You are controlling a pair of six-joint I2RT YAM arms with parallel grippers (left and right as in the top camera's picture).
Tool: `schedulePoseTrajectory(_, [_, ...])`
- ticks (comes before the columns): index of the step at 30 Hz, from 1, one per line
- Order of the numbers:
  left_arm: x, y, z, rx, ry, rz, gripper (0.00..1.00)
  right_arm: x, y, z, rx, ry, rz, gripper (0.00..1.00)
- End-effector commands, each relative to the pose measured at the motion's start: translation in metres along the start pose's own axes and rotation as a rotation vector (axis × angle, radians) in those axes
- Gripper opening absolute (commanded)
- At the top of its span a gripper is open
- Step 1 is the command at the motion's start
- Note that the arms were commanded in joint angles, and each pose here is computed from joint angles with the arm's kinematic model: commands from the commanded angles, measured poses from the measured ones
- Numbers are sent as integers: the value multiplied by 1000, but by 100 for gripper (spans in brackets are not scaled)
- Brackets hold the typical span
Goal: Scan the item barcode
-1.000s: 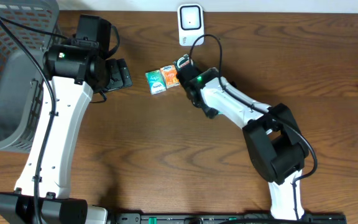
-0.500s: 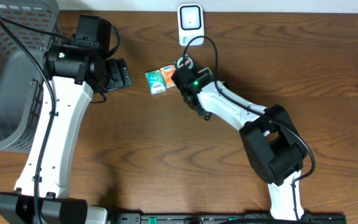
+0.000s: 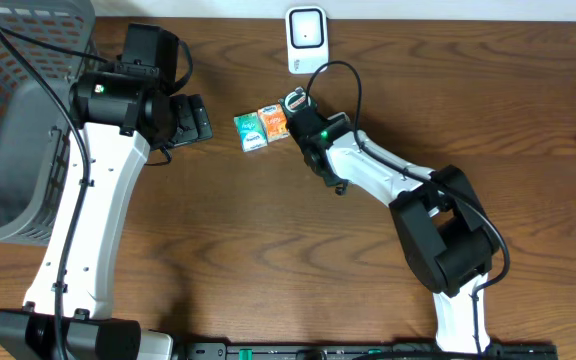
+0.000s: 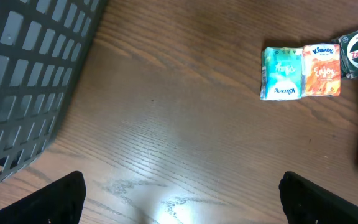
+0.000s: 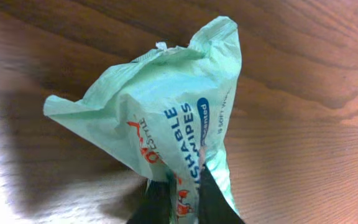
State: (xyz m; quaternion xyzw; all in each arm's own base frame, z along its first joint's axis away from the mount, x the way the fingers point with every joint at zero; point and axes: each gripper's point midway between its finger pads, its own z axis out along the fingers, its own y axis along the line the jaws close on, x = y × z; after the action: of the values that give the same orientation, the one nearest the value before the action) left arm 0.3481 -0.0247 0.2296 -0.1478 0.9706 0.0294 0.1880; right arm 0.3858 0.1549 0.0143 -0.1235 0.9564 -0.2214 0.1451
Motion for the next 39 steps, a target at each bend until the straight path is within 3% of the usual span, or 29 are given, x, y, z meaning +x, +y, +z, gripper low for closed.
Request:
schedulePoseTrajectory(1, [-3, 3, -5, -8, -17, 5, 98, -12, 18, -18, -189, 43, 42, 1])
schedulePoseTrajectory(12, [-3, 3, -5, -8, -17, 5, 98, -21, 53, -92, -1020, 159, -36, 1])
schedulePoseTrajectory(20, [-3, 3, -5, -8, -17, 5, 98, 13, 67, -112, -1582, 213, 66, 1])
schedulePoseTrajectory(25, [-3, 3, -5, -8, -17, 5, 98, 37, 59, -77, -1575, 240, 153, 1])
schedulePoseTrajectory(28, [-3, 3, -5, -8, -17, 5, 97, 38, 39, -50, -1481, 243, 210, 1])
schedulePoseTrajectory(36, [-3, 3, -5, -8, -17, 5, 98, 26, -36, -13, -1278, 300, 398, 40])
schedulePoseTrajectory(39, [-3, 3, -5, -8, -17, 5, 98, 28, -62, -13, -1140, 351, 368, 44])
